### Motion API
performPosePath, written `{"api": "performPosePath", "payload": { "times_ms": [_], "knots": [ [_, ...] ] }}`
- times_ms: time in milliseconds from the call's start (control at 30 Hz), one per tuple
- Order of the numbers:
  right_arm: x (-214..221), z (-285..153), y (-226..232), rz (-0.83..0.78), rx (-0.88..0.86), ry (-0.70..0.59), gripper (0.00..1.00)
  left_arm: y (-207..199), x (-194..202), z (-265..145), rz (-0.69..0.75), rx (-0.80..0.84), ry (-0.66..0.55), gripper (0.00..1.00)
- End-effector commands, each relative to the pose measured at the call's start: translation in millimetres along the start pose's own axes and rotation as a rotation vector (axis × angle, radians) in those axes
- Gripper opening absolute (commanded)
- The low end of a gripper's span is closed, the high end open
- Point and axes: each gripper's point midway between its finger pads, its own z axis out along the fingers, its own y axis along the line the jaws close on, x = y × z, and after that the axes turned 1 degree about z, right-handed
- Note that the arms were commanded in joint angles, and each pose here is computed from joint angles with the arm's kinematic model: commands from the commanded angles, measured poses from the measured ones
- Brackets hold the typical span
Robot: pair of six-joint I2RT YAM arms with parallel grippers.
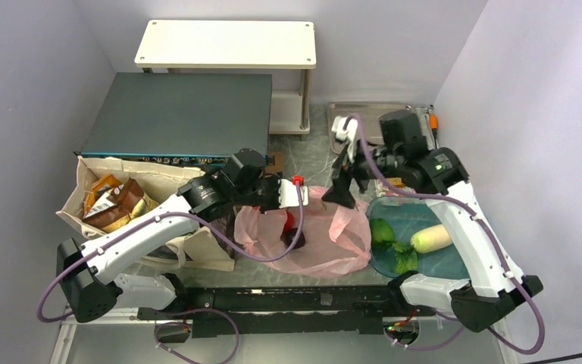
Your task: Untie the knot of the grocery bags and take out the mixed food
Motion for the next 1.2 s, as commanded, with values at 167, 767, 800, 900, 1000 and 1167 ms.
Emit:
{"api": "performPosePath", "payload": {
  "times_ms": [167, 767, 800, 900, 1000, 1167],
  "knots": [
    [73, 20, 48, -0.093, -0.114, 0.156, 0.95, 30, -16, -18, 0.084, -0.240, -0.023, 0.00],
    [23, 14, -11, -0.257, 0.311, -0.184, 0.00, 39, -64, -58, 0.366, -0.445, -0.213, 0.00],
    [36, 19, -10, -0.263, 0.301, -0.162, 0.00, 25, -58, -52, 0.373, -0.398, -0.216, 0.00],
    [78, 32, -10, -0.307, 0.285, -0.094, 0.00, -26, -28, -31, 0.322, -0.198, -0.183, 0.00],
    [99, 38, -13, -0.300, 0.282, -0.022, 0.10, -59, -3, -15, 0.178, -0.055, -0.117, 0.00],
    [70, 27, -13, -0.221, 0.293, -0.035, 0.66, -47, 11, 0, -0.089, -0.056, -0.020, 0.00]
  ]
}}
